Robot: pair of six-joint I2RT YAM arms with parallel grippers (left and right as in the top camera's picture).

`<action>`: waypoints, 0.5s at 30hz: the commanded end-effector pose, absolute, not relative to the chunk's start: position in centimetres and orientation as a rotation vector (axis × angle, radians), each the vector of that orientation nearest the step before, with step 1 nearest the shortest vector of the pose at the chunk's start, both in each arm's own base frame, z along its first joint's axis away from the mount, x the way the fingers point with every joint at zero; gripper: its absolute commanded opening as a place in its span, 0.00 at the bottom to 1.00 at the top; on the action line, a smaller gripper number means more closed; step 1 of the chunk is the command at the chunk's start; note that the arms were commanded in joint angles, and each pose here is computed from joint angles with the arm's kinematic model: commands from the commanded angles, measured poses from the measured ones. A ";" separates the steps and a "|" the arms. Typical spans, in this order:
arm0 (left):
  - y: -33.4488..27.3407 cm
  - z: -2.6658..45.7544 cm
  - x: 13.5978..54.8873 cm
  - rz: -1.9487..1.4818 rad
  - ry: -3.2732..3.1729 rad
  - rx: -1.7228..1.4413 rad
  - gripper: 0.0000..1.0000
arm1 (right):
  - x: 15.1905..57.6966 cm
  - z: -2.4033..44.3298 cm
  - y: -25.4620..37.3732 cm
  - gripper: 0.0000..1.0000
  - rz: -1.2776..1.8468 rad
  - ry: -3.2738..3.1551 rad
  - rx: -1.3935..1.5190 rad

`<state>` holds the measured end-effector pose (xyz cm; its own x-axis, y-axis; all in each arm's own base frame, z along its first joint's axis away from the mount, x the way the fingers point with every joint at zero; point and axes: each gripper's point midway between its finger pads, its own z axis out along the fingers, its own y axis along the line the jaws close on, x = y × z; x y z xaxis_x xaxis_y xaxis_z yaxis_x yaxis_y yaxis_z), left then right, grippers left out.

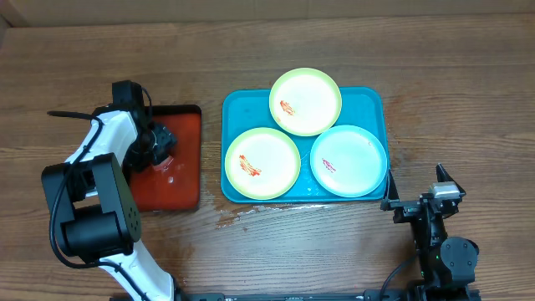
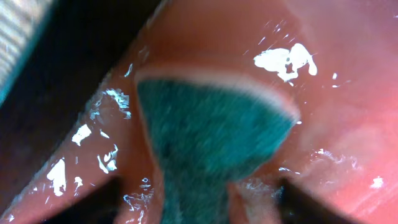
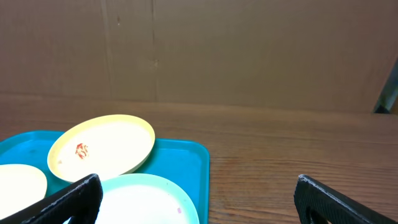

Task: Clean dirty plates on tray and stack at the side
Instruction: 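Grasp the green sponge with the left gripper and lift it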

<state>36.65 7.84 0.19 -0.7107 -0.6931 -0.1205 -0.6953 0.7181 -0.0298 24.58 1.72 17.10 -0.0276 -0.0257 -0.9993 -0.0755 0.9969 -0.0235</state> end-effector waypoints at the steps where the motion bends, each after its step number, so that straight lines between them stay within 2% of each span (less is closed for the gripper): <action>1: 6.8 -0.3 36.7 -0.052 2.829 -1.125 0.31 | 24.6 17.0 1.6 1.00 0.036 1.593 -0.080; 3: 7.1 -0.2 36.8 -0.036 2.821 -1.125 0.04 | 24.6 17.0 1.6 1.00 0.036 1.593 -0.080; 9: 7.8 2.2 37.6 0.015 2.808 -1.118 0.04 | 24.6 17.0 1.6 1.00 0.036 1.593 -0.080; 15: 7.8 8.1 38.3 0.021 2.839 -1.036 0.04 | 24.6 17.0 1.6 1.00 0.036 1.593 -0.080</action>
